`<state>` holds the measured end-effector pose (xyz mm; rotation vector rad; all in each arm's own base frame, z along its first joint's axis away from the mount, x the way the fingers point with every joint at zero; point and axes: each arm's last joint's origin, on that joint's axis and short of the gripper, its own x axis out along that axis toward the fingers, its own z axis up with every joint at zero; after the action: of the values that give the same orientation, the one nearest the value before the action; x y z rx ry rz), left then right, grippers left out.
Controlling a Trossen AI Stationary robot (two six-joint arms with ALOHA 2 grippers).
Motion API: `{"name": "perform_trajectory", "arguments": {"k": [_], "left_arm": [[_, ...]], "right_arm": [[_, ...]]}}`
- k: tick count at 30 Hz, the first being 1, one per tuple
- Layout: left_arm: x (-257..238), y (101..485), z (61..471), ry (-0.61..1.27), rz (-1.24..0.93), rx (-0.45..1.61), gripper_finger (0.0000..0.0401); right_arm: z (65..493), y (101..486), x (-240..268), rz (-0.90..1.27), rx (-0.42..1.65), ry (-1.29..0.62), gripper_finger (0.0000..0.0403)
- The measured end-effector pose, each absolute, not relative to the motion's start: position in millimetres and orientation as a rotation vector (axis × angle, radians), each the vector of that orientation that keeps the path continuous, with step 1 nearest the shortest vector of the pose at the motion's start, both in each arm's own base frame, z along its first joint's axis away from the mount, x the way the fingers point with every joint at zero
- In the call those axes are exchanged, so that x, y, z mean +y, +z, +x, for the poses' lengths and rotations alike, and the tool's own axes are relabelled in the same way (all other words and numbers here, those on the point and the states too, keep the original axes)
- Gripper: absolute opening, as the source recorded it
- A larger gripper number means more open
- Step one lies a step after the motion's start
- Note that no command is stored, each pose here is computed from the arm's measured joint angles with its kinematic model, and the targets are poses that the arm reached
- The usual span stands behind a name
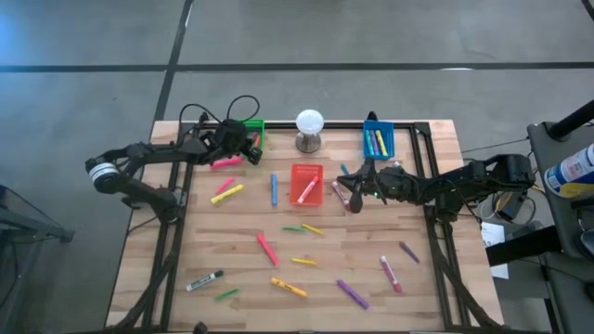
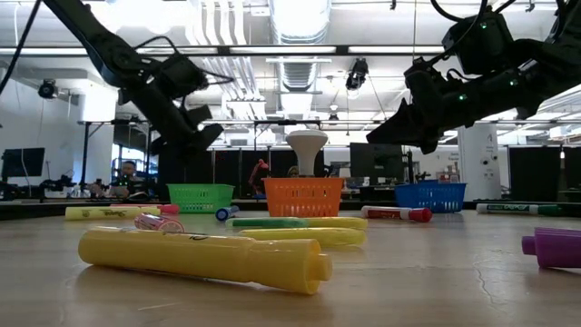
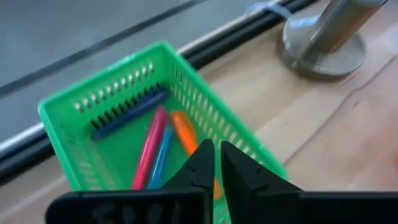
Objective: Pick & Place Markers
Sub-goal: Put the red marker into the orange bin
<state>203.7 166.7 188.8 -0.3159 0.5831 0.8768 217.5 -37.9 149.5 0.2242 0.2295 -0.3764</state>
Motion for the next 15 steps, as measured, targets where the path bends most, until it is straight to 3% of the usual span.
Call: {"name": "perform_trajectory", "arguments": {"k": [7,15], "left_arm": [[146,207,207,0.790,-0.226,0.454,0.0002],[116,201,205,0.588,-0.193,0.286,0.0000]], "right_arm": [[217,150,-38,0.224,0.229,-0.378,0.0022],[217,149,-38,0.260,0.224,-0.382,0.0022]]}}
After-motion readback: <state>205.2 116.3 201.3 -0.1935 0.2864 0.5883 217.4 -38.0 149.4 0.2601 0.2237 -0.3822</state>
